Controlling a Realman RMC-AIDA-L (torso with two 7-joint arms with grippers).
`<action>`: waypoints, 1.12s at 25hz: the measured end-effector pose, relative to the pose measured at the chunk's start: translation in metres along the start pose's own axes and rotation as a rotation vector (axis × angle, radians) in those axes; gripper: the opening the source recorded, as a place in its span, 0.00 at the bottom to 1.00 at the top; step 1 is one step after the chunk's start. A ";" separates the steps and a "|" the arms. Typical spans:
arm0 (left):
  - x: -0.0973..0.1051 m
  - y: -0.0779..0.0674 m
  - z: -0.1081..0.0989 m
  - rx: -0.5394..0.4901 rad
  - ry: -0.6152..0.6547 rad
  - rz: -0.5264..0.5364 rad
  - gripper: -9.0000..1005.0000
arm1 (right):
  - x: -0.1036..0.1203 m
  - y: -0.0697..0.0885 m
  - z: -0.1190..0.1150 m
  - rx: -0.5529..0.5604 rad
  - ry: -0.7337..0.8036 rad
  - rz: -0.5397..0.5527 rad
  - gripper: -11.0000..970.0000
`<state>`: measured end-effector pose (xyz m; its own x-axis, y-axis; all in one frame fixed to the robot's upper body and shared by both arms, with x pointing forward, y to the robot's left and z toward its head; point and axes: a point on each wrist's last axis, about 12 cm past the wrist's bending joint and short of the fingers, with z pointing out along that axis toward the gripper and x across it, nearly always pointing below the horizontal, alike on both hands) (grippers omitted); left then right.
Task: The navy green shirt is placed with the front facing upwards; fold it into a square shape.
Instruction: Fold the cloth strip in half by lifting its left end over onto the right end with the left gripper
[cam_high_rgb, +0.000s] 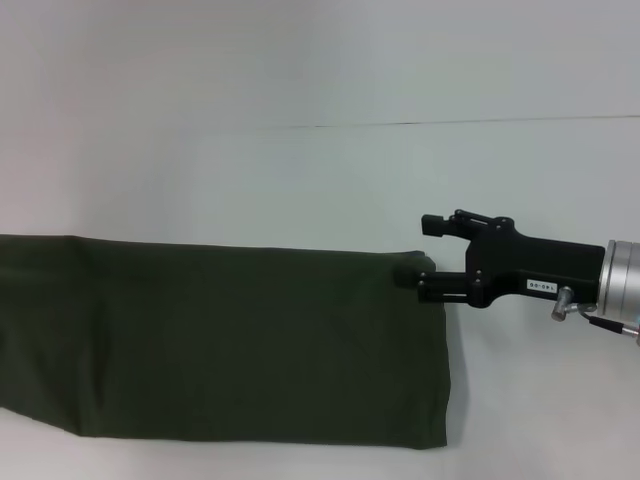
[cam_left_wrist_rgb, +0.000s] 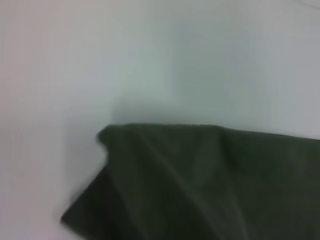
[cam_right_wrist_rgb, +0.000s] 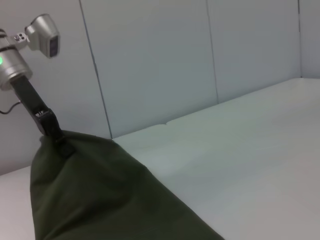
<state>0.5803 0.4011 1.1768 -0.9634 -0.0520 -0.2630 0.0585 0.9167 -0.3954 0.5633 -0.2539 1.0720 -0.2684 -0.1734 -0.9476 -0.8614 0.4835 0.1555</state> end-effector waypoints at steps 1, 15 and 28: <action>-0.002 -0.006 -0.002 0.015 0.005 0.008 0.13 | 0.000 0.000 0.000 0.001 -0.001 0.000 0.96; -0.021 -0.124 0.004 0.327 0.052 0.221 0.13 | 0.004 -0.007 -0.004 0.100 -0.038 0.033 0.96; -0.004 -0.177 0.087 0.474 0.118 0.215 0.13 | 0.006 -0.010 -0.008 0.152 -0.073 0.060 0.96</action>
<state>0.5969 0.2041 1.1715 -0.9379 0.1870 -0.2922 0.3434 0.6210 -0.7046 0.5669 -0.2670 1.0667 -0.2804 -0.0803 -0.9565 -0.7681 0.6163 0.1734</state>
